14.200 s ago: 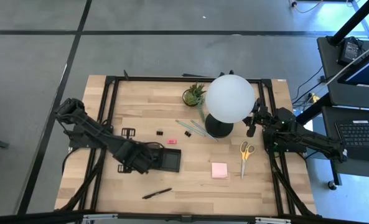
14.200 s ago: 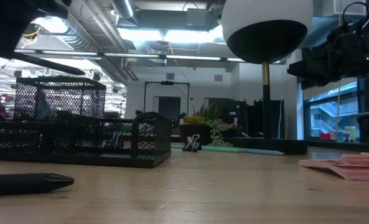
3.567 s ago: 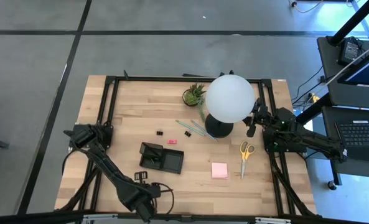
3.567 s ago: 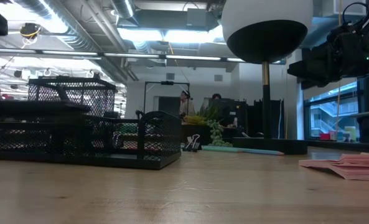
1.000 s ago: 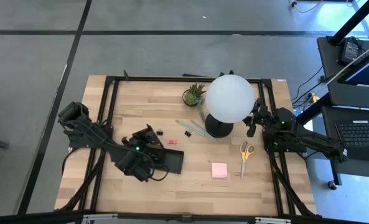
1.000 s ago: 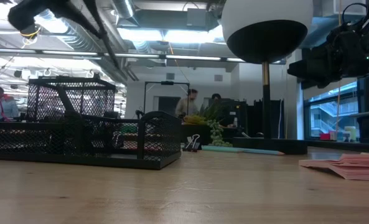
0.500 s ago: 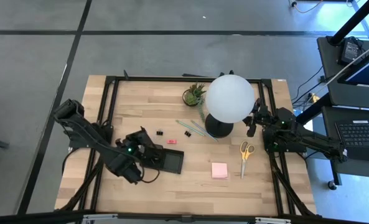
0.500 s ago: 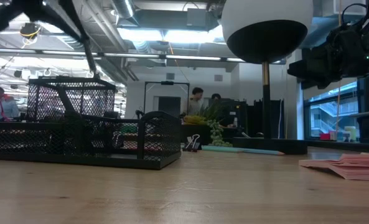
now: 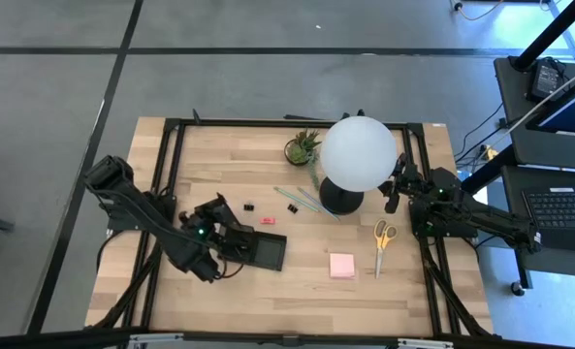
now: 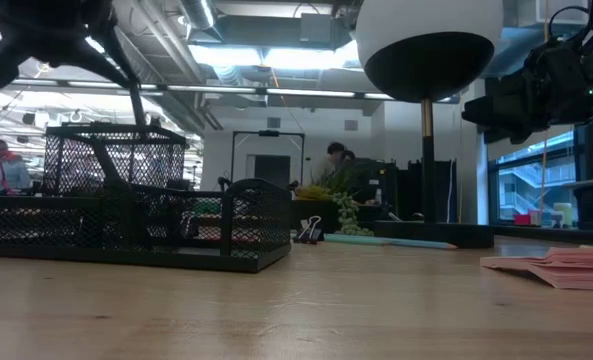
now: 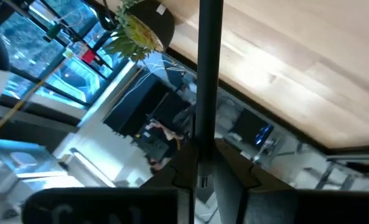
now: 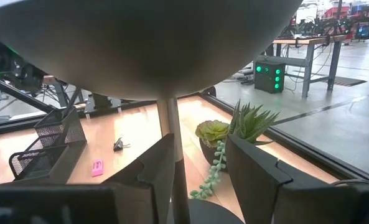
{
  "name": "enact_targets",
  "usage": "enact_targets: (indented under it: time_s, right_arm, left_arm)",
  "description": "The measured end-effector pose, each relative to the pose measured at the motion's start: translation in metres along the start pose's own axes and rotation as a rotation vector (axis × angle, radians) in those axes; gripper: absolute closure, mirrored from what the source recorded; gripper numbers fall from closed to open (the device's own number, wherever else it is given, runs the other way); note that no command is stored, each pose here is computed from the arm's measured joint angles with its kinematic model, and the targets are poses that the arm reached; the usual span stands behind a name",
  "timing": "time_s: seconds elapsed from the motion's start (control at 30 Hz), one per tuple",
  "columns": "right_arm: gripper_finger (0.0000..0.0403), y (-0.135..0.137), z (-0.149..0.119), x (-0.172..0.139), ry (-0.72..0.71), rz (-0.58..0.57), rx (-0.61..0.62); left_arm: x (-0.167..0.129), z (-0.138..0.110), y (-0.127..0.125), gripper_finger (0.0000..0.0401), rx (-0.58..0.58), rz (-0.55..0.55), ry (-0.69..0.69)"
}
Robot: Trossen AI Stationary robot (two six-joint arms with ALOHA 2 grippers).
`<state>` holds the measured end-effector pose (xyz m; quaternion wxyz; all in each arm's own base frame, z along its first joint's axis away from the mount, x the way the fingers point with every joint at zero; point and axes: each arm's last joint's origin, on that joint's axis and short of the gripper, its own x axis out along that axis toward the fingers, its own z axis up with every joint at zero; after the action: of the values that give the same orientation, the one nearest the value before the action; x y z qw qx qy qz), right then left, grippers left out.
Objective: Pick and place office supplies into organizer
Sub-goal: Put the black pen into the desk organizer
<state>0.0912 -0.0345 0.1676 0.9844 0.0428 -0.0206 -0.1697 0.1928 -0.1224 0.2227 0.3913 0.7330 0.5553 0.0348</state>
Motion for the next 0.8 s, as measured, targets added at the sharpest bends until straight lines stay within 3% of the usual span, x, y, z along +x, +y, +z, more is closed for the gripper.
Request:
enact_targets:
  time_s: [0.8]
  right_arm:
    - [0.0258, 0.000, 0.000, 0.000, 0.000, 0.000, -0.020]
  left_arm:
    - [0.004, 0.052, -0.019, 0.0372, 0.171, 0.101, 0.086]
